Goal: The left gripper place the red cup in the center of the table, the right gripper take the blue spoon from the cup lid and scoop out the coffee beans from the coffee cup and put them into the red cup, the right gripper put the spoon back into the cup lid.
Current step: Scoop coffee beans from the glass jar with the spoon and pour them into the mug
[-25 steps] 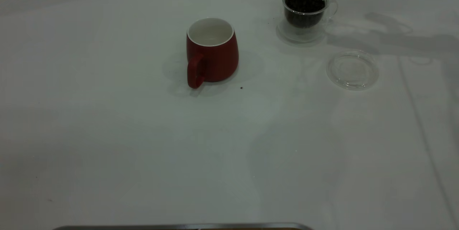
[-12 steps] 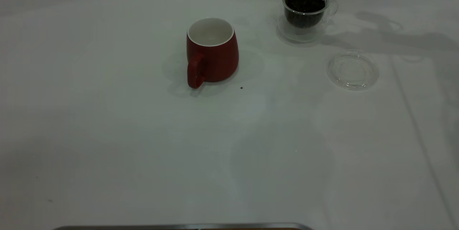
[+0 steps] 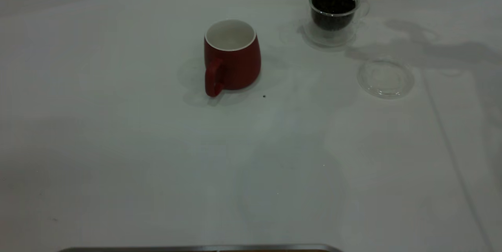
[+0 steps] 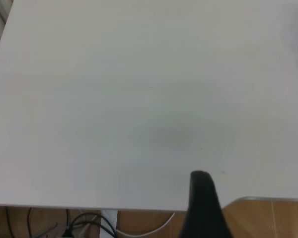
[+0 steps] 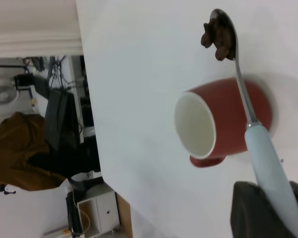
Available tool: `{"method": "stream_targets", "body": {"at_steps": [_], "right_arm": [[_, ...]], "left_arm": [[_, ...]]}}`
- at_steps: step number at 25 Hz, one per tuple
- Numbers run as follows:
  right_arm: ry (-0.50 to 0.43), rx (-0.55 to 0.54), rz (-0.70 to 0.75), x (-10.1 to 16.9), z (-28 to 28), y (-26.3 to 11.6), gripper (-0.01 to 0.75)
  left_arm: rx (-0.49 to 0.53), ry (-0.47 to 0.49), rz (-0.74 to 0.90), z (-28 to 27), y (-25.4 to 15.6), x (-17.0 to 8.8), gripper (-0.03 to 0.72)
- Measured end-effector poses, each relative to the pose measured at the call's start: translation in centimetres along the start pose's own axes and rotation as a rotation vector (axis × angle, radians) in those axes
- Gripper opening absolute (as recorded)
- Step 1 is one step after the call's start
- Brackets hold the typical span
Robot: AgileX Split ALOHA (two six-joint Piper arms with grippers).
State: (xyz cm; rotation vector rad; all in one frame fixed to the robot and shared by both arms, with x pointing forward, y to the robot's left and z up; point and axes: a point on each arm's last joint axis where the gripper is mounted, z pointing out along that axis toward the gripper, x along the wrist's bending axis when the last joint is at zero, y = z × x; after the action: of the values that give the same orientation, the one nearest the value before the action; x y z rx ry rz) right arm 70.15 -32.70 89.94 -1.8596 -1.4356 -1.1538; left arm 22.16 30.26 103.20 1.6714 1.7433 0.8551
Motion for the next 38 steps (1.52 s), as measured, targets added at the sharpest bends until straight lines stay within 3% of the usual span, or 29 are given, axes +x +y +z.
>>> {"method": "stream_targets", "body": {"at_steps": [7,21,31,38], "right_arm": [[0.015,0.035,-0.049,2.2,0.5,-2.2,0.107],[0.072,0.202,-0.117,5.0,7.5,-7.0,0.107],[0.078,0.240,-0.081,2.3,10.3,-7.8,0.107],[-0.014,0.190,-0.110,0.9,11.6,-7.7,0.107]], "left_arm": [[0.000,0.000,0.000,0.0,0.0,0.0,0.593],[0.000,0.000,0.000,0.0,0.0,0.0,0.593],[0.000,0.000,0.000,0.0,0.0,0.0,0.593],[0.000,0.000,0.000,0.0,0.0,0.0,0.593]]}}
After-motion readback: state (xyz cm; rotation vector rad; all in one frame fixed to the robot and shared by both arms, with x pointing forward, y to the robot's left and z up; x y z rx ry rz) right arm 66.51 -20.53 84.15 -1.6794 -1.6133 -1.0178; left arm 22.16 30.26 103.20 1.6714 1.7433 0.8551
